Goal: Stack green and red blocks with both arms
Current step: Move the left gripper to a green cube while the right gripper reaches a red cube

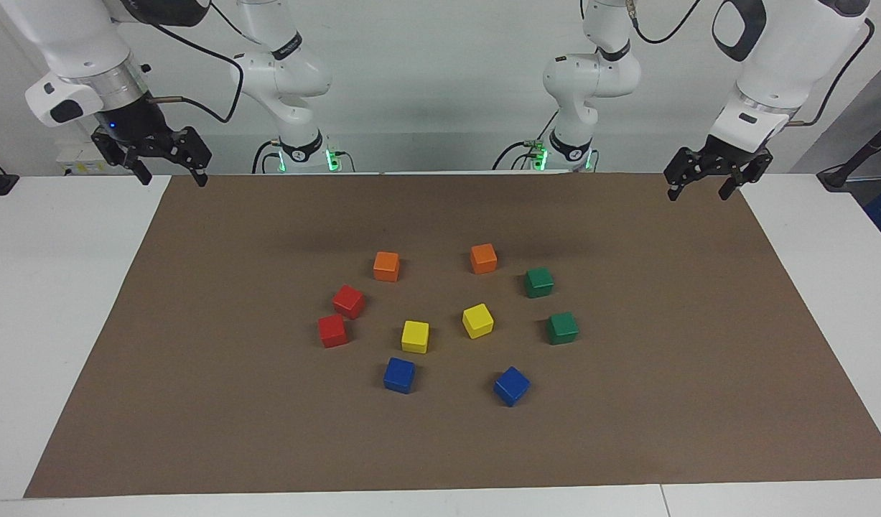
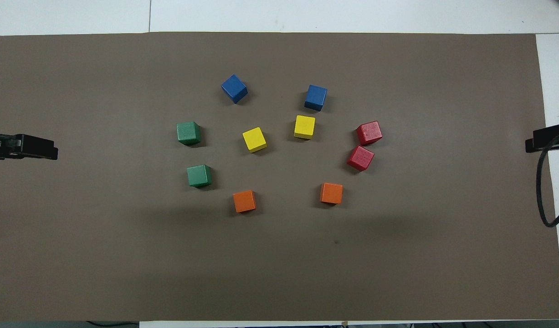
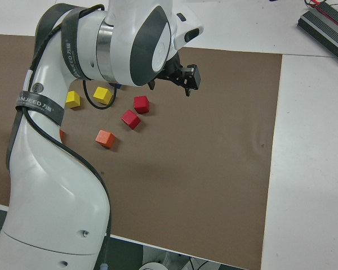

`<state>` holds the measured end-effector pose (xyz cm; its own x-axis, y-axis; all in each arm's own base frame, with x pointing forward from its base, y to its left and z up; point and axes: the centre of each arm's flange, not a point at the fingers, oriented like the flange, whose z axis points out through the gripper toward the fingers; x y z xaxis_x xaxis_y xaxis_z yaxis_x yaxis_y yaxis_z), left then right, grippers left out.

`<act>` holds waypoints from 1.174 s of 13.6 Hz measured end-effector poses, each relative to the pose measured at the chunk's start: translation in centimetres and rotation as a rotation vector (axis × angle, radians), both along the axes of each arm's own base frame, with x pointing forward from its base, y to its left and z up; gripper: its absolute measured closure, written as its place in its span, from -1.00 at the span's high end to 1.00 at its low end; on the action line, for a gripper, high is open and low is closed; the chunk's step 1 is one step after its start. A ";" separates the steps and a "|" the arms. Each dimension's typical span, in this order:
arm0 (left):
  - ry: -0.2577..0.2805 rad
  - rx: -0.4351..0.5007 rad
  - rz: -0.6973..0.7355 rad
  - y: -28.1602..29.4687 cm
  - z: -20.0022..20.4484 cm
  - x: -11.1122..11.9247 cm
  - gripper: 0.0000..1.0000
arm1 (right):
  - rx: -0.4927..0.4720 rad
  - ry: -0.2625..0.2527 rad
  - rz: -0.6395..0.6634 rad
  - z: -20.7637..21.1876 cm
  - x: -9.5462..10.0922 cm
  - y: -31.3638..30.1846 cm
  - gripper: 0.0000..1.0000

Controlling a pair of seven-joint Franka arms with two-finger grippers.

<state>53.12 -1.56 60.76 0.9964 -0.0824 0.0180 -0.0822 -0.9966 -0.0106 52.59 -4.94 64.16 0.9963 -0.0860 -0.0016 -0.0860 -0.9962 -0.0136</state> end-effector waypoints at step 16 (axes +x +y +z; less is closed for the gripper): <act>-0.058 -0.030 0.142 -16.2 -15.6 -0.5 1.00 | 0.016 -0.051 -0.265 -9.8 1.8 15.7 1.00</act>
